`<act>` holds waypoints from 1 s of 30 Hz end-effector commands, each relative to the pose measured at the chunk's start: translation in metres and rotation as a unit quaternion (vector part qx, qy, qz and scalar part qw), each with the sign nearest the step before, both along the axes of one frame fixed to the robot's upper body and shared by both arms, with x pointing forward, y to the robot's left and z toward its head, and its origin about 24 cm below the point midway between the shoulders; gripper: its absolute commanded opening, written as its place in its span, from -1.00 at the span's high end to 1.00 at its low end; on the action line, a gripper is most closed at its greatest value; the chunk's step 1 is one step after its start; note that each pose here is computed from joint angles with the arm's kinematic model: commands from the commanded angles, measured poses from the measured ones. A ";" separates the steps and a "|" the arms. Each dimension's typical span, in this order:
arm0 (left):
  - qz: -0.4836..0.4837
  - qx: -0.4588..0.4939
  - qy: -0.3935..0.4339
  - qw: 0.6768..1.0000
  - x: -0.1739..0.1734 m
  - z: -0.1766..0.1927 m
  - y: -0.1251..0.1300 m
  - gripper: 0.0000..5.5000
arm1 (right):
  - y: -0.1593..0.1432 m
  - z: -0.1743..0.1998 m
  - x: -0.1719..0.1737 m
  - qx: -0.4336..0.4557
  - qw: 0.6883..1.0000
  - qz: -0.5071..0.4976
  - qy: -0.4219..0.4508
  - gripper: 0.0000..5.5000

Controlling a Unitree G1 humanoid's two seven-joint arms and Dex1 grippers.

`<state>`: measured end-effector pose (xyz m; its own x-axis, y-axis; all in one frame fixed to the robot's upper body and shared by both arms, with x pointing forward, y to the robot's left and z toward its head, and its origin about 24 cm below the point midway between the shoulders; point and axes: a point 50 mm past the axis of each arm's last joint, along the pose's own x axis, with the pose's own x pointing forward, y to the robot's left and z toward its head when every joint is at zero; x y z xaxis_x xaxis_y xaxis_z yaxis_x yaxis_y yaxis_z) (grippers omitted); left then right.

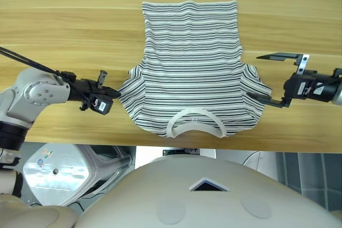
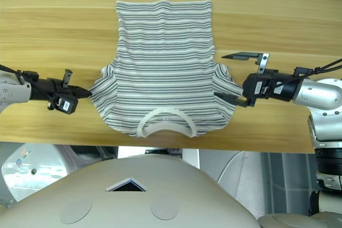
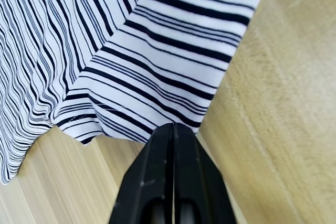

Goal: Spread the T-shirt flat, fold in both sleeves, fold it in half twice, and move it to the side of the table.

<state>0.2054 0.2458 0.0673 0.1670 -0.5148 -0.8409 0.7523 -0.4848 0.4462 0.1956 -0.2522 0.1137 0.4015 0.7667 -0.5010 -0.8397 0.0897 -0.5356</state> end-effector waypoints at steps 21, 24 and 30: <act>0.047 0.022 0.008 0.999 -0.011 -0.015 0.027 0.47 | -0.004 0.009 0.000 -0.004 1.000 -0.009 -0.014 -0.77; 0.039 0.014 0.005 0.999 -0.010 -0.020 0.022 0.47 | -0.004 0.009 -0.001 -0.004 1.000 -0.009 -0.013 -0.77; 0.028 0.002 -0.014 0.999 -0.004 -0.023 0.014 0.47 | -0.003 0.007 -0.001 -0.001 1.000 -0.011 -0.011 -0.77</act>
<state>0.2087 0.2621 0.0577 0.2749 -0.5240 -0.8062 0.7449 -0.4141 0.5231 0.1943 -0.2579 0.1200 0.4352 0.7492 -0.4992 -0.8262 0.1121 -0.5520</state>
